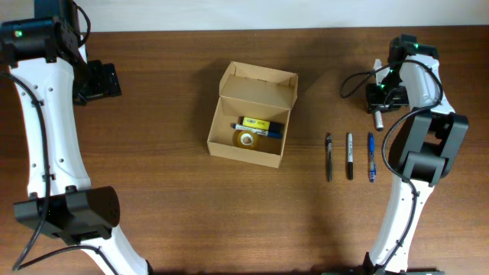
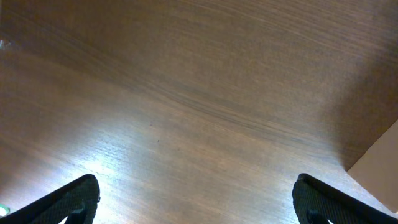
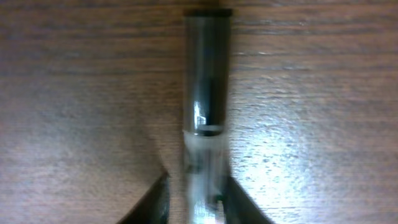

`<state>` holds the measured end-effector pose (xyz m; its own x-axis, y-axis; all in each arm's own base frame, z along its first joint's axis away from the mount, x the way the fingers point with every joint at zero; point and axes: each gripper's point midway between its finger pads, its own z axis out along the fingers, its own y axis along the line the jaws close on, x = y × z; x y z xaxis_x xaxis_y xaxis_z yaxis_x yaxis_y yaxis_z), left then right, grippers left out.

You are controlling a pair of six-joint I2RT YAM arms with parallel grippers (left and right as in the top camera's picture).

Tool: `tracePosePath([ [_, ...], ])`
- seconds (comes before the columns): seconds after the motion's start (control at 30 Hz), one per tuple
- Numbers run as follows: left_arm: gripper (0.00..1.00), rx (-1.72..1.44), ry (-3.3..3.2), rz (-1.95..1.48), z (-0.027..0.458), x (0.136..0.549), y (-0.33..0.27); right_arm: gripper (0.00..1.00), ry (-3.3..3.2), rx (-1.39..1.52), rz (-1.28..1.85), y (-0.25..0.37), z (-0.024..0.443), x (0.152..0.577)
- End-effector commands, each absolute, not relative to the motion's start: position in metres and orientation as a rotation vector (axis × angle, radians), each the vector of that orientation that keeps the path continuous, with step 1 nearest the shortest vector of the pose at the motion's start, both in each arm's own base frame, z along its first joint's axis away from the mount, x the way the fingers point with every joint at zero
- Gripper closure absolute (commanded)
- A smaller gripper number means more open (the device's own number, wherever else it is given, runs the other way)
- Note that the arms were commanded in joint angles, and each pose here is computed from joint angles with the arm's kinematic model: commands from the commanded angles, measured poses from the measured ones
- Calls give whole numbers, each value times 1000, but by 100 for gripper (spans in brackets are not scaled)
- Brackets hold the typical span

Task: Pack container
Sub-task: 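Move the right gripper to the black-capped marker and grasp it, then carry the black marker into the box and release it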

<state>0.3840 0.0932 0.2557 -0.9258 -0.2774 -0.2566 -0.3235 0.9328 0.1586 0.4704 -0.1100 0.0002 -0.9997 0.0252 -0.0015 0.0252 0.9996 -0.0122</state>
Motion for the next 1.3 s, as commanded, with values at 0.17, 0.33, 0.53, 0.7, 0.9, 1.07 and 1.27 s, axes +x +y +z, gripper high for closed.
tracePosePath([
  [0.17, 0, -445, 2859, 304, 258, 381, 95, 96, 3196, 60, -1, -105, -10, 460],
  [0.33, 0, -445, 2859, 304, 258, 381, 95, 96, 3136, 147, 76, -93, 20, 475],
  [0.53, 0, -445, 2859, 304, 258, 381, 95, 96, 2949, 63, 185, -62, 109, 509],
  [0.7, 0, -445, 2859, 304, 258, 381, 95, 96, 2734, -103, 225, -6, 205, 519],
  [0.9, 0, -445, 2859, 304, 258, 381, 95, 96, 2541, -489, 186, 96, 276, 496],
  [1.07, 0, -445, 2859, 304, 258, 381, 95, 96, 2515, -791, 89, 169, 275, 462],
  [1.27, 0, -445, 2859, 304, 258, 381, 95, 96, 2514, -1233, -16, 223, 226, 433],
])
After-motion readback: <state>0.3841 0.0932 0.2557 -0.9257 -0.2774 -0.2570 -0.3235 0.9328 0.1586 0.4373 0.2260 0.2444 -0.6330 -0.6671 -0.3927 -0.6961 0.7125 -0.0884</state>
